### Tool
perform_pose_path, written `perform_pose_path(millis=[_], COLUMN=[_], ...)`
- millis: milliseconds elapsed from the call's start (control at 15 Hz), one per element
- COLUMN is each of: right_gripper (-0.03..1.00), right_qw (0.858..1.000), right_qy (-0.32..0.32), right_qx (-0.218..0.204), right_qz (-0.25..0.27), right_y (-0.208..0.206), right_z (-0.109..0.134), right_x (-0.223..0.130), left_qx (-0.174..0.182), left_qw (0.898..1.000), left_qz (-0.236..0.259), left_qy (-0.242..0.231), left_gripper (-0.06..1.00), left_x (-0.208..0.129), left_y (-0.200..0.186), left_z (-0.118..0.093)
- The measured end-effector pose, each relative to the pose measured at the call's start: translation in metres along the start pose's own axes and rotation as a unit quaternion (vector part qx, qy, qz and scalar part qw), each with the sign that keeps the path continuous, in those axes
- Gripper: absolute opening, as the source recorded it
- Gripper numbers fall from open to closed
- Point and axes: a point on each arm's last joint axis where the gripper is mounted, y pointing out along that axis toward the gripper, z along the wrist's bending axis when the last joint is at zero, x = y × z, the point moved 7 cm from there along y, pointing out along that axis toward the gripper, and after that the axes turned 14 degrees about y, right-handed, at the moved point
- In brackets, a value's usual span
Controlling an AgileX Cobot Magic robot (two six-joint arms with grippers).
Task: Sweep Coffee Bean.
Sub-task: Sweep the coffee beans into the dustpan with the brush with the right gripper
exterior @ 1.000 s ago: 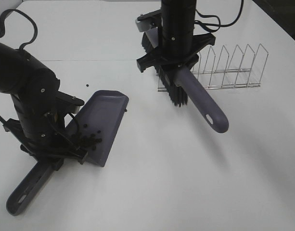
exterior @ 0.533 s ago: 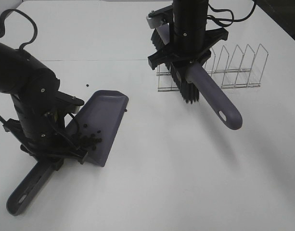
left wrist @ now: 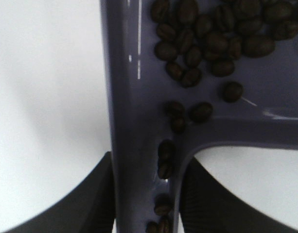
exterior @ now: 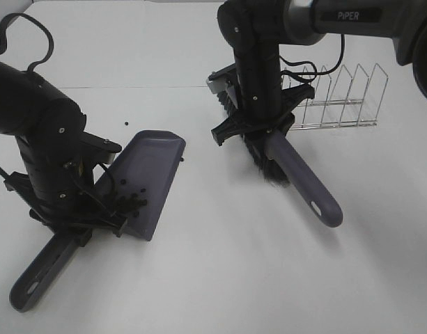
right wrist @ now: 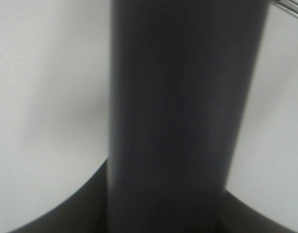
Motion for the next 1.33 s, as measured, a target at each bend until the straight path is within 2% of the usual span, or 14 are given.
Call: perform_pose_path(millis=[133, 333, 667, 800, 933, 1133, 1267, 1333], right_gripper=[0.29, 0.29, 0.29, 0.29, 0.29, 0.29, 0.29, 0.29], right_qw=[0.999, 0.997, 0.996, 0.994, 0.986, 0.973, 0.969, 0.968], right_qy=[-0.047, -0.081, -0.082, -0.073, -0.066, -0.09, -0.097, -0.097], right_qx=[0.001, 0.003, 0.017, 0.065, 0.135, 0.194, 0.213, 0.228], right_qz=[0.01, 0.011, 0.021, 0.045, 0.074, 0.09, 0.075, 0.041], right_y=[0.01, 0.01, 0.013, 0.011, 0.005, -0.005, -0.02, -0.043], right_z=[0.028, 0.057, 0.068, 0.083, 0.104, 0.13, 0.14, 0.142], right_x=[-0.01, -0.022, -0.029, -0.037, -0.047, -0.059, -0.055, -0.042], left_qx=[-0.001, -0.001, -0.001, -0.002, -0.003, -0.003, -0.003, -0.003], left_qw=[1.0, 1.0, 1.0, 1.0, 1.0, 1.0, 1.0, 1.0], left_qz=[0.0, 0.0, 0.0, 0.0, 0.0, 0.0, 0.0, 0.0], left_qy=[-0.001, -0.001, -0.001, -0.003, -0.004, -0.005, -0.005, -0.006], left_gripper=[0.31, 0.31, 0.31, 0.31, 0.31, 0.31, 0.31, 0.31], left_x=[0.0, 0.0, 0.0, 0.0, 0.0, 0.0, 0.0, 0.0], left_y=[0.0, 0.0, 0.0, 0.0, 0.0, 0.0, 0.0, 0.0], left_z=[0.0, 0.0, 0.0, -0.001, -0.001, -0.001, -0.001, -0.001])
